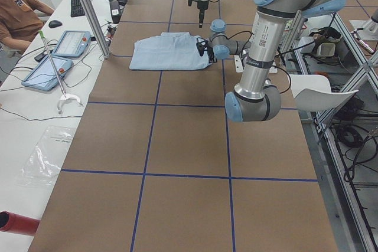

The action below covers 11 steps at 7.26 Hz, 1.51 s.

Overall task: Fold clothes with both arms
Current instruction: 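Move the left gripper to the near corner while the right gripper follows, then lower both grippers to the shirt edge nearest the robot and grasp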

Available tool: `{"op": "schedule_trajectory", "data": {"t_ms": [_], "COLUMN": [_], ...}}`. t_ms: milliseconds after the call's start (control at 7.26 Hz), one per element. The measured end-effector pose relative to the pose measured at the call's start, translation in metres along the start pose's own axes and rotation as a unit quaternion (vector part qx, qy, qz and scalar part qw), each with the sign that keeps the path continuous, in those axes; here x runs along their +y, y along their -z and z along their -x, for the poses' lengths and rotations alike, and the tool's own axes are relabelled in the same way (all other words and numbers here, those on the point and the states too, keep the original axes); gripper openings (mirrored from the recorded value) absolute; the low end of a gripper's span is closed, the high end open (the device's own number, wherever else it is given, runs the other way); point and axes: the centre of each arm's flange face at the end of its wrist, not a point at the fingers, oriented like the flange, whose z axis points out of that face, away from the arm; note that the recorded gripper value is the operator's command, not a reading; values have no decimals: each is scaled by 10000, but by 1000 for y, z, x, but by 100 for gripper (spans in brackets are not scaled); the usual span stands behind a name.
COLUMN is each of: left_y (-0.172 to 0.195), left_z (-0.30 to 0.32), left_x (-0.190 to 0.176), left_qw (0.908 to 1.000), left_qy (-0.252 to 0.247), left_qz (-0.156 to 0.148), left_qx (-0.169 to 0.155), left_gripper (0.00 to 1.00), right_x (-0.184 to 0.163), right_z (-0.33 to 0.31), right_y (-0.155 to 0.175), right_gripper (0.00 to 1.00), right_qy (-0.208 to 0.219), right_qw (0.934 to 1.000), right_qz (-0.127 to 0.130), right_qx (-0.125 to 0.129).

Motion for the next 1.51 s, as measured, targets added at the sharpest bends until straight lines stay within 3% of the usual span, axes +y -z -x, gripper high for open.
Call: {"op": "schedule_trajectory", "data": {"t_ms": [275, 689, 1515], "left_y": [1, 0, 0], "left_z": [0, 0, -2], "left_x": [-3, -3, -2], "left_qw": [10000, 10000, 10000], "left_qy": [-1, -20, -44], "left_qz": [-16, -14, -6], "left_qx": [4, 10, 35], "left_gripper": [0, 0, 0], "right_x": [42, 56, 43], "right_z": [15, 41, 52], "right_y": [-22, -36, -65], "right_gripper": [100, 100, 100], "right_qy": [-832, -1600, -1953], "right_qw": [9964, 9860, 9780], "right_qz": [50, -66, -197], "right_qx": [146, 466, 703]}}
